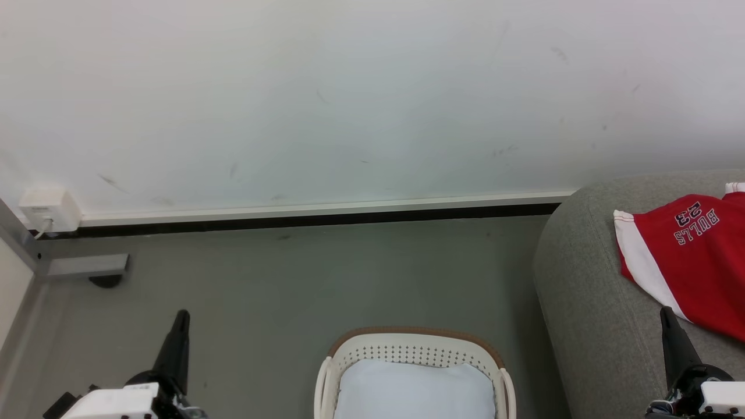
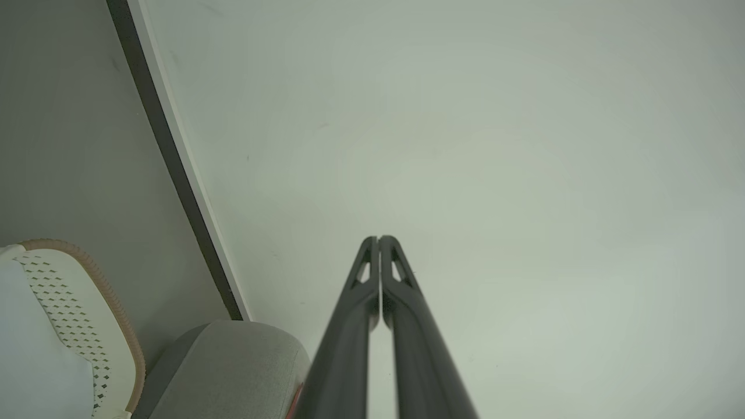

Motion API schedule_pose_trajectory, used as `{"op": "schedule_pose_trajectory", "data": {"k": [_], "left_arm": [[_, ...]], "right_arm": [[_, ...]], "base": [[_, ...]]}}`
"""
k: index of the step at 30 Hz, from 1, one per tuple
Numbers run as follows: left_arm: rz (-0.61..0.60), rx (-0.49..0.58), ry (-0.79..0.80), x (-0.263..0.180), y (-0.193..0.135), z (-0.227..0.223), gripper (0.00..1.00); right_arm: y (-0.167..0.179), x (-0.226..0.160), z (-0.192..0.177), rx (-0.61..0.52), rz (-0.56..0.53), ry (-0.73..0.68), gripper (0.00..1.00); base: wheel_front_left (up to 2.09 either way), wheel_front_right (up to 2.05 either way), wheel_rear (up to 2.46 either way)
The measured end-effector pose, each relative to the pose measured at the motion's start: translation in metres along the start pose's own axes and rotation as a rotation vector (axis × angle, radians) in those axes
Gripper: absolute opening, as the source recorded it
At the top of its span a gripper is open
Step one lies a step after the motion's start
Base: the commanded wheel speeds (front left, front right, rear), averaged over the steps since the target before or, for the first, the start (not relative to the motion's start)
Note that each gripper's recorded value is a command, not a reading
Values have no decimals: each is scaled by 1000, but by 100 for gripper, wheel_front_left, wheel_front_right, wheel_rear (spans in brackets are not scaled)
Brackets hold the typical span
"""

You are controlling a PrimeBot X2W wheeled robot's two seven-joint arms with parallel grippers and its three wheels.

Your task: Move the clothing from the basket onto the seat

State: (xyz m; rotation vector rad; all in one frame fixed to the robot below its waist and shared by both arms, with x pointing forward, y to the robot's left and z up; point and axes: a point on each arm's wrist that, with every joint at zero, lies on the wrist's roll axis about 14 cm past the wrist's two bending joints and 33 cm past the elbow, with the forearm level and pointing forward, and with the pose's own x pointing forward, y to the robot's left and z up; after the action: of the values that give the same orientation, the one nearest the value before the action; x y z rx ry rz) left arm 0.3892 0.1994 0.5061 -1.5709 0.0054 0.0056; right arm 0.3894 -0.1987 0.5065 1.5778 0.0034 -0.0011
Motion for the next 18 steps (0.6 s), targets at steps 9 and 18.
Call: {"op": "schedule_pose_trajectory", "data": {"k": [9, 18], "left_arm": [[0, 0, 0, 0, 0, 0, 0], [0, 0, 0, 0, 0, 0, 0]], "right_arm": [[0, 0, 0, 0, 0, 0, 0], [0, 0, 0, 0, 0, 0, 0]], "base": [[0, 0, 0], [0, 0, 0]]}}
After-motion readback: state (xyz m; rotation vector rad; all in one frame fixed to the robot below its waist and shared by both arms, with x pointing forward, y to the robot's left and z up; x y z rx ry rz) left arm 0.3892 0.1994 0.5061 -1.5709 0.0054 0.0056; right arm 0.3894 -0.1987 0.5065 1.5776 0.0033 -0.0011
